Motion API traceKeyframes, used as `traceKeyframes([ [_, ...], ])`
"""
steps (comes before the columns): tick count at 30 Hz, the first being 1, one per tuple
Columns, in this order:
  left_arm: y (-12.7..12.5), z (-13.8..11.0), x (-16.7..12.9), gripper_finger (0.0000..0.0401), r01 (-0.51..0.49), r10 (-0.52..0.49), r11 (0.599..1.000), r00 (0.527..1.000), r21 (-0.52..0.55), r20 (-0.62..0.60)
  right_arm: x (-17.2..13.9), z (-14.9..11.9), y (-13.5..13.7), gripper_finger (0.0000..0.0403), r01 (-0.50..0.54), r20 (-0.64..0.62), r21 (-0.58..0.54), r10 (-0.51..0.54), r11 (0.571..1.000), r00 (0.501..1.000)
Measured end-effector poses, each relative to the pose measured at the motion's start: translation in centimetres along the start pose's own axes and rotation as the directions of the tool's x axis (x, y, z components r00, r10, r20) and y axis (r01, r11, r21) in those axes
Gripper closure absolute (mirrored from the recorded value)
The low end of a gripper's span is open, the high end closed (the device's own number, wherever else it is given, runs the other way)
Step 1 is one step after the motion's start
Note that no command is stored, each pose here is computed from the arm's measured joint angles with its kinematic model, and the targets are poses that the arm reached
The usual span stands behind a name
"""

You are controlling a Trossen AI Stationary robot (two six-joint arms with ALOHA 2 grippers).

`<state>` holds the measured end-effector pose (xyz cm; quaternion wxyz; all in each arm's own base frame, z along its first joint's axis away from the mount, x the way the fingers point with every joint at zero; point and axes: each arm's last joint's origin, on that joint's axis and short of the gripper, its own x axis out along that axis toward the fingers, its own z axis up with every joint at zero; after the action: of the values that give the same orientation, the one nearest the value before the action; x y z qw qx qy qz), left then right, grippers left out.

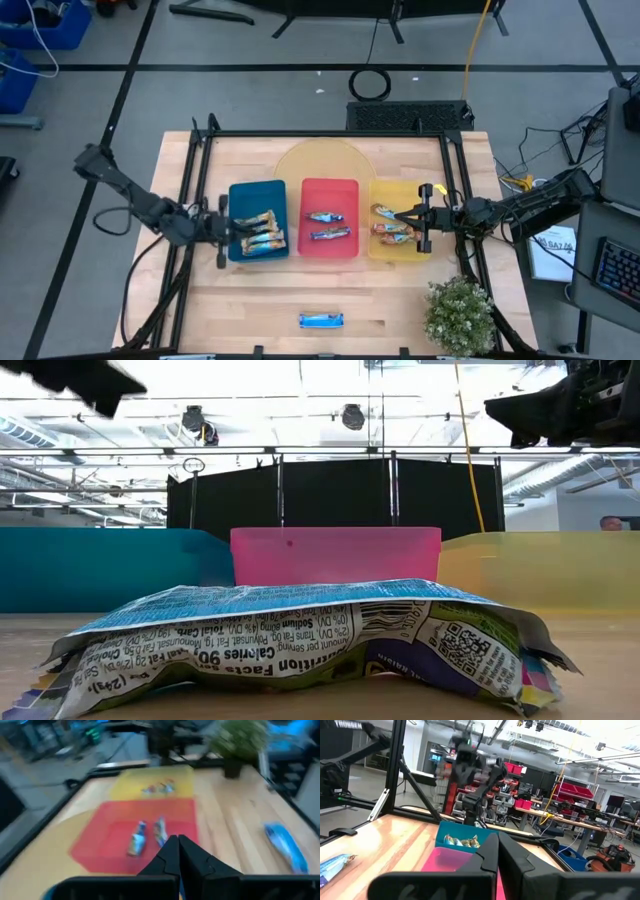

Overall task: Pick and place Granola Bars by type
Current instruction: Put the blue granola bar into the red bin

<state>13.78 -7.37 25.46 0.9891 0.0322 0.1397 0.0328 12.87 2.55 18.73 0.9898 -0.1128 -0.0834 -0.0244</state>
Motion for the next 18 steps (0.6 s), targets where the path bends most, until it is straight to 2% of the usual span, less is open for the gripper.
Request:
traceKeyframes([
  [1, 0.0, -1.3, 0.0, 0.0397, 0.017, -0.017, 1.0, 1.0, 0.022, 0.014, 0.0, 0.0, 0.0, 0.0403, 0.0, 0.001, 0.0, 0.0, 1.0, 1.0],
  [6, 0.5, -5.5, 0.4, 0.0397, -0.034, 0.033, 0.999, 0.997, 0.023, 0.064, 0.0, 0.0, 0.0, 0.0403, 0.001, 0.003, 0.001, -0.001, 1.0, 1.0],
  [13, 0.7, -9.4, 0.6, 0.0398, -0.002, -0.022, 0.995, 0.971, 0.098, 0.238, 0.0, -0.2, 0.1, 0.0403, -0.006, -0.019, -0.012, 0.005, 1.0, 1.0],
  [18, 0.6, -9.1, 0.5, 0.0397, 0.017, -0.051, 0.989, 0.971, 0.148, 0.233, 0.0, -0.4, 0.1, 0.0403, -0.011, -0.036, -0.017, 0.01, 1.0, 0.999],
])
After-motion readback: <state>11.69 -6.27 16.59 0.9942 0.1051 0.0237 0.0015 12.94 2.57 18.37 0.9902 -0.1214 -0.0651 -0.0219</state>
